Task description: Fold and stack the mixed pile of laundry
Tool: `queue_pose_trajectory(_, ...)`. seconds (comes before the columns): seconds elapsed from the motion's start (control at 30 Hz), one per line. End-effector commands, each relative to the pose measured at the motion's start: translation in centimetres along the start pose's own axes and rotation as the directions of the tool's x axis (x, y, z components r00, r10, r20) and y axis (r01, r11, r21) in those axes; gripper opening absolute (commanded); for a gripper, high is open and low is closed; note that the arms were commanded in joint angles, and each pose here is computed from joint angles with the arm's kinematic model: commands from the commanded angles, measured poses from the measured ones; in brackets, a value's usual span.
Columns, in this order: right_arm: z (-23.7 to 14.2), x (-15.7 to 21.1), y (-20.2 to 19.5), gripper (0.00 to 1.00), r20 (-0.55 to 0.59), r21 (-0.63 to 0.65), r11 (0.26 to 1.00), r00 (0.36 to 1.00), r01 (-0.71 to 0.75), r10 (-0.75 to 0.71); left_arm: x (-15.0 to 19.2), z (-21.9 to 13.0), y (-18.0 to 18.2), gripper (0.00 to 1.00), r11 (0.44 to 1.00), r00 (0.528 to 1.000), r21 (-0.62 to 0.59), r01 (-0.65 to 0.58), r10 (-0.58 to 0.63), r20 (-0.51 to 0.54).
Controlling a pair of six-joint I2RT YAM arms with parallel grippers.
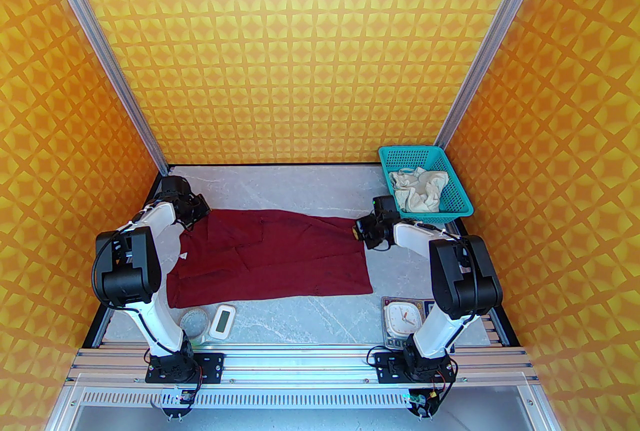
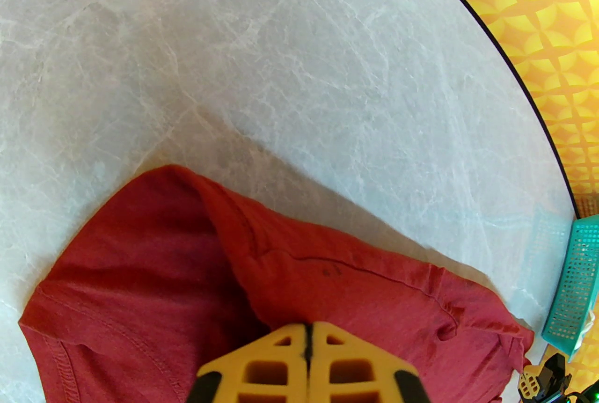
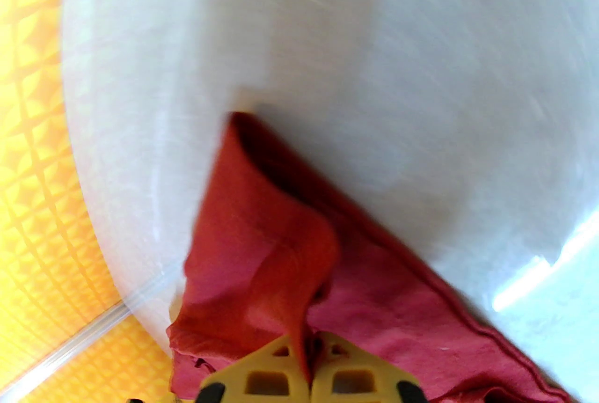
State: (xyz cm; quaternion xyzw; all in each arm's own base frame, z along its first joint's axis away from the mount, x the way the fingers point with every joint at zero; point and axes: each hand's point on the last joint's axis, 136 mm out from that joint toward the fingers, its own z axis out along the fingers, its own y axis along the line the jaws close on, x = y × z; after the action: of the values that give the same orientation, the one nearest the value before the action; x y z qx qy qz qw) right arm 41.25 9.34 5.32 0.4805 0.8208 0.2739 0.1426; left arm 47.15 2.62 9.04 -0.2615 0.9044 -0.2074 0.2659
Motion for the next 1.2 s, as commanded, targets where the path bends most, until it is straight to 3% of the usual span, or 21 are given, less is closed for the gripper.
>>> queue_pose_trajectory(0.0, -1.5, -1.3, 0.5, 0.00, 0.054, 0.041, 0.990, 0.989, 0.136, -0.138, -1.5, -1.2, -0.6, 0.00, 0.998, 1.000, 0.053, 0.019, -0.019, 0.009)
queue_pose_trajectory(0.2, -1.9, -1.5, 1.7, 0.00, 0.073, 0.002, 0.968, 0.965, 0.251, -0.251, -2.2, -1.4, 0.2, 0.00, 0.995, 0.998, 0.079, 0.059, -0.058, -0.010)
queue_pose_trajectory(0.7, -0.4, -0.3, 0.2, 0.02, 0.054, -0.074, 0.960, 0.962, 0.271, -0.268, -0.8, -0.6, 1.7, 0.00, 0.992, 0.992, 0.070, 0.101, -0.095, -0.085)
queue_pose_trajectory(0.73, -0.3, -0.3, -0.2, 0.07, 0.063, -0.075, 0.955, 0.957, 0.287, -0.283, -0.7, -0.2, 1.9, 0.06, 0.993, 0.991, 0.066, 0.100, -0.094, -0.092)
queue_pose_trajectory(0.77, -0.3, -0.4, -0.5, 0.13, 0.076, -0.068, 0.949, 0.951, 0.306, -0.301, -0.7, 0.2, 2.2, 0.21, 0.993, 0.991, 0.061, 0.099, -0.093, -0.099)
queue_pose_trajectory(0.8, -0.3, -0.6, -0.8, 0.19, 0.086, -0.061, 0.944, 0.944, 0.324, -0.318, -0.5, 0.4, 2.3, 0.29, 0.993, 0.990, 0.059, 0.098, -0.091, -0.106)
queue_pose_trajectory(0.93, -1.2, -0.7, -0.6, 0.33, 0.119, -0.061, 0.918, 0.916, 0.391, -0.383, -0.2, -0.3, 2.1, 0.53, 0.996, 0.995, 0.071, 0.047, -0.041, -0.087)
queue_pose_trajectory(1.07, -2.2, -0.9, 0.1, 0.36, 0.138, -0.056, 0.907, 0.903, 0.417, -0.407, 1.0, -0.6, 2.6, 0.62, 0.998, 0.994, 0.054, 0.015, -0.009, -0.105)
queue_pose_trajectory(1.17, -2.7, -0.7, 0.9, 0.36, 0.130, -0.070, 0.900, 0.898, 0.430, -0.419, 2.7, -1.0, 3.7, 0.58, 1.000, 0.992, 0.013, 0.010, -0.008, -0.124)
